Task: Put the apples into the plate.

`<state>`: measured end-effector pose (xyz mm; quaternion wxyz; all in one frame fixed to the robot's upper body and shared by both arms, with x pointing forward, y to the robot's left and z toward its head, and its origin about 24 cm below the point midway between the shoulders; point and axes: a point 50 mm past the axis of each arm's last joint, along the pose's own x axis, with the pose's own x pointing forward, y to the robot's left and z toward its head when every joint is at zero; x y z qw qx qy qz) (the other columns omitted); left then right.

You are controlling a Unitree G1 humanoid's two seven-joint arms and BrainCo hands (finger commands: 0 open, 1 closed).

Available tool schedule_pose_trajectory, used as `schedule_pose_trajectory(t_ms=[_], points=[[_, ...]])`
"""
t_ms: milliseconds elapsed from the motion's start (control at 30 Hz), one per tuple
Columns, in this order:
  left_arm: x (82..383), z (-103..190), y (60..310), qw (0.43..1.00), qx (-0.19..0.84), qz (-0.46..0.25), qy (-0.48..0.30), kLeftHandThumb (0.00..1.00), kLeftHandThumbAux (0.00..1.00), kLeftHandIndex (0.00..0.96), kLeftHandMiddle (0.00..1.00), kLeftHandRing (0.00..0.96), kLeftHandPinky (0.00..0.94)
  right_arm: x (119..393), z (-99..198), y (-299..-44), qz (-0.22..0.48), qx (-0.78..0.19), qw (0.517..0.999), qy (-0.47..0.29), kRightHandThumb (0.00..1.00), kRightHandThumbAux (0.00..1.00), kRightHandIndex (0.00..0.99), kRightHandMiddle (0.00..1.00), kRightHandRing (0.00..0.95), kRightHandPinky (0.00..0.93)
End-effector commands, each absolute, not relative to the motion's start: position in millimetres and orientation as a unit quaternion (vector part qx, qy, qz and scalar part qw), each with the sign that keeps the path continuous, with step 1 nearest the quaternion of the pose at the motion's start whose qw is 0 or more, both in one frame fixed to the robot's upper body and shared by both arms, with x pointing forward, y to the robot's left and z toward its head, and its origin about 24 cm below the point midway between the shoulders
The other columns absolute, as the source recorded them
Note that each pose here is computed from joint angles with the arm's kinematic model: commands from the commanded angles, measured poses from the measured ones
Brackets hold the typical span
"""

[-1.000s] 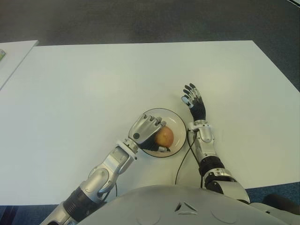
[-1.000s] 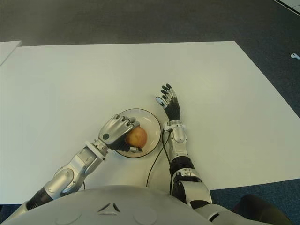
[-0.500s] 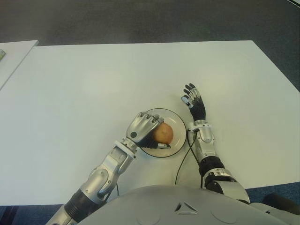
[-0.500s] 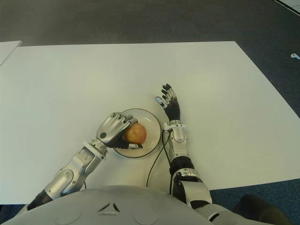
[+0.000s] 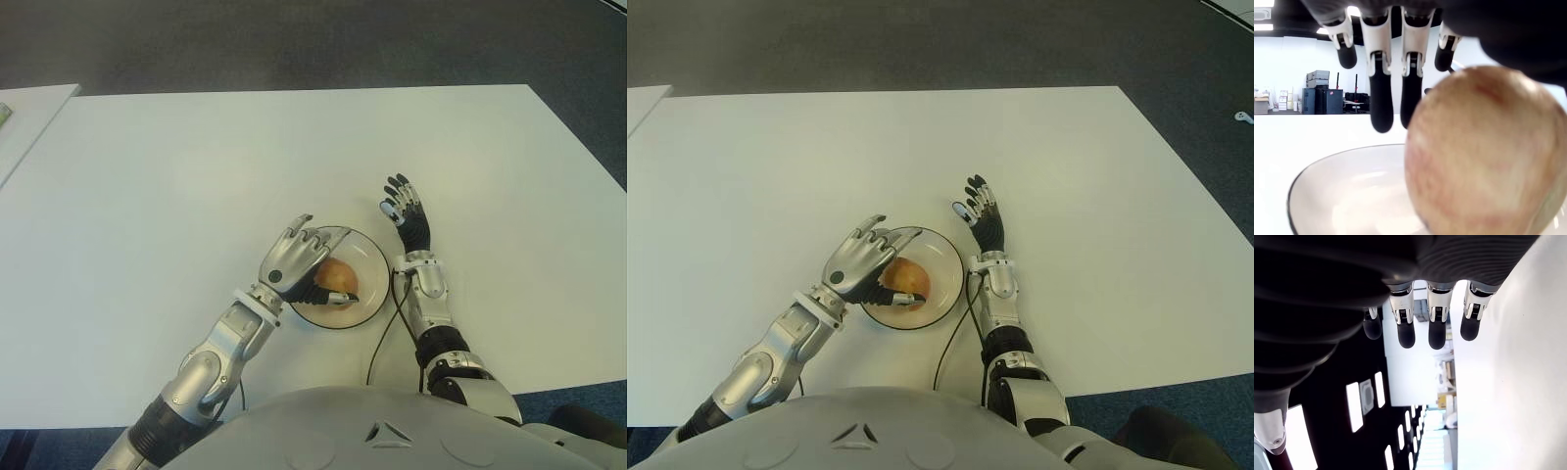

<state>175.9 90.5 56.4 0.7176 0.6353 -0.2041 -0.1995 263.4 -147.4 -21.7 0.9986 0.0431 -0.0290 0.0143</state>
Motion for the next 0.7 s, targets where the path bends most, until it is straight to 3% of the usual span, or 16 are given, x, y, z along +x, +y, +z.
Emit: schedule_pose_trajectory(t_ms=[33, 700], points=[[177.6, 58.3, 94.2, 0.712, 0.643, -0.203, -0.196, 0.087, 0.196, 0.0, 0.0, 0.0, 0.0, 197.8, -85.8, -145.5, -0.031, 0.1, 0.988, 0.117, 0.17, 0.539, 0.062, 0.123, 0.103, 0.108], [181.7, 62.6, 96.6, 0.717, 0.645, -0.185, -0.189, 0.139, 0.209, 0.0, 0.0, 0.0, 0.0, 198.3, -85.8, -145.3, -0.026, 0.117, 0.986, 0.112, 0.193, 0.533, 0.06, 0.117, 0.11, 0.127]])
